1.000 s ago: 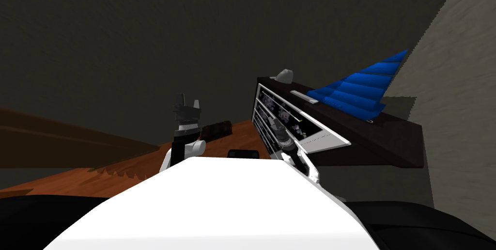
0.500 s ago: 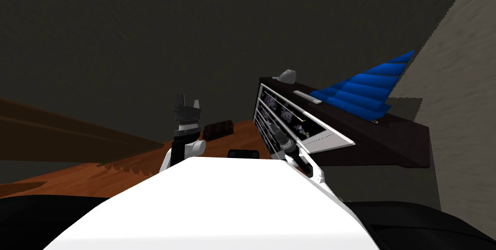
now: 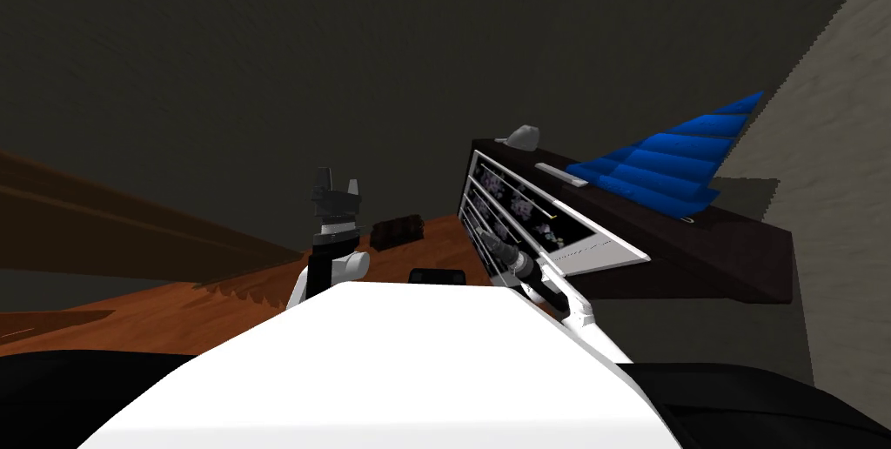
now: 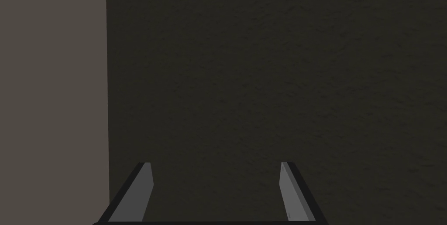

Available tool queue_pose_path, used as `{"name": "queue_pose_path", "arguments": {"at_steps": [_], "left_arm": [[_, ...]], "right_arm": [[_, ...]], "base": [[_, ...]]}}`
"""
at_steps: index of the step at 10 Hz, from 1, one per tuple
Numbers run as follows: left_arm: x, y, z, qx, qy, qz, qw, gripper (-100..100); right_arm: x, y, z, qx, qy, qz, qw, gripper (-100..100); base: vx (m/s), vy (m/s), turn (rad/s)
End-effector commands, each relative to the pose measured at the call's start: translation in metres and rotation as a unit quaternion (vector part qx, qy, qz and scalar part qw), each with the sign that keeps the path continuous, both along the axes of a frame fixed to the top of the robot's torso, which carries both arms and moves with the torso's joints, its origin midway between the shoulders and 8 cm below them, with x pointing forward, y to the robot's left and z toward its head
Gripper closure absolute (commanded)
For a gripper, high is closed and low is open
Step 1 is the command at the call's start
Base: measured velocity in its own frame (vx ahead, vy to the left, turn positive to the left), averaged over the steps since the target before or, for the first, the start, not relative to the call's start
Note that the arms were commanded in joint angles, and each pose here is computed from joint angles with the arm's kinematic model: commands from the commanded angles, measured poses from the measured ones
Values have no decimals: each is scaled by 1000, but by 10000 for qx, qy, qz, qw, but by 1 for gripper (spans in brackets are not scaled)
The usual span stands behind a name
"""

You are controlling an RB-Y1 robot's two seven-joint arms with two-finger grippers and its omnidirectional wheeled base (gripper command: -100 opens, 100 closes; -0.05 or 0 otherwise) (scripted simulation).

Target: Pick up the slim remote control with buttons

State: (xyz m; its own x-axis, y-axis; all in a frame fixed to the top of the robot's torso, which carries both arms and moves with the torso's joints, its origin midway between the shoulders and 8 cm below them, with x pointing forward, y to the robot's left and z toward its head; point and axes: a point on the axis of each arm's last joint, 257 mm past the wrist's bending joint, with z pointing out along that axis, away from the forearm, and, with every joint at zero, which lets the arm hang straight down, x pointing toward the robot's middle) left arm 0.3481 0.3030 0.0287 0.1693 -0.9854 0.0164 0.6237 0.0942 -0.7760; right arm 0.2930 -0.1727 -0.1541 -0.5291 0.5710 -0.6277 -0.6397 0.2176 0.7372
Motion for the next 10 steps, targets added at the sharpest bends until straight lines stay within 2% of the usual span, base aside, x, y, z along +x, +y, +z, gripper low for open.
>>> {"name": "queue_pose_path", "arguments": {"at_steps": [1, 2, 3, 5, 6, 8, 9, 10], "left_arm": [[0, 0, 0, 0, 0, 0, 10000, 0], [0, 0, 0, 0, 0, 0, 10000, 0], [0, 0, 0, 1, 0, 0, 10000, 0], [0, 0, 0, 0, 0, 0, 10000, 0], [0, 0, 0, 1, 0, 1, 10000, 0], [0, 0, 0, 0, 0, 0, 10000, 0], [0, 0, 0, 1, 0, 1, 10000, 0], [0, 0, 0, 0, 0, 0, 10000, 0]], "right_arm": [[-5, -7, -13, -269, 109, 170, 9994, -100], [-6, -8, -14, -319, 117, 193, 9992, -100], [-13, -14, -34, -618, 291, 407, 9968, -100], [-14, -19, -38, -794, 330, 472, 9952, -100], [-21, -29, -58, -1095, 527, 658, 9904, -100], [-23, -36, -60, -1276, 558, 727, 9876, -100], [-29, -49, -78, -1568, 763, 886, 9807, -100], [-30, -54, -79, -1684, 782, 926, 9782, -100]], "base": [[-37, 78, 76], [-20, 32, 6], [-48, 65, 108], [-15, 53, 31], [-26, 79, 104], [-18, 52, 35], [-18, 65, 124], [-25, 74, 80]]}}
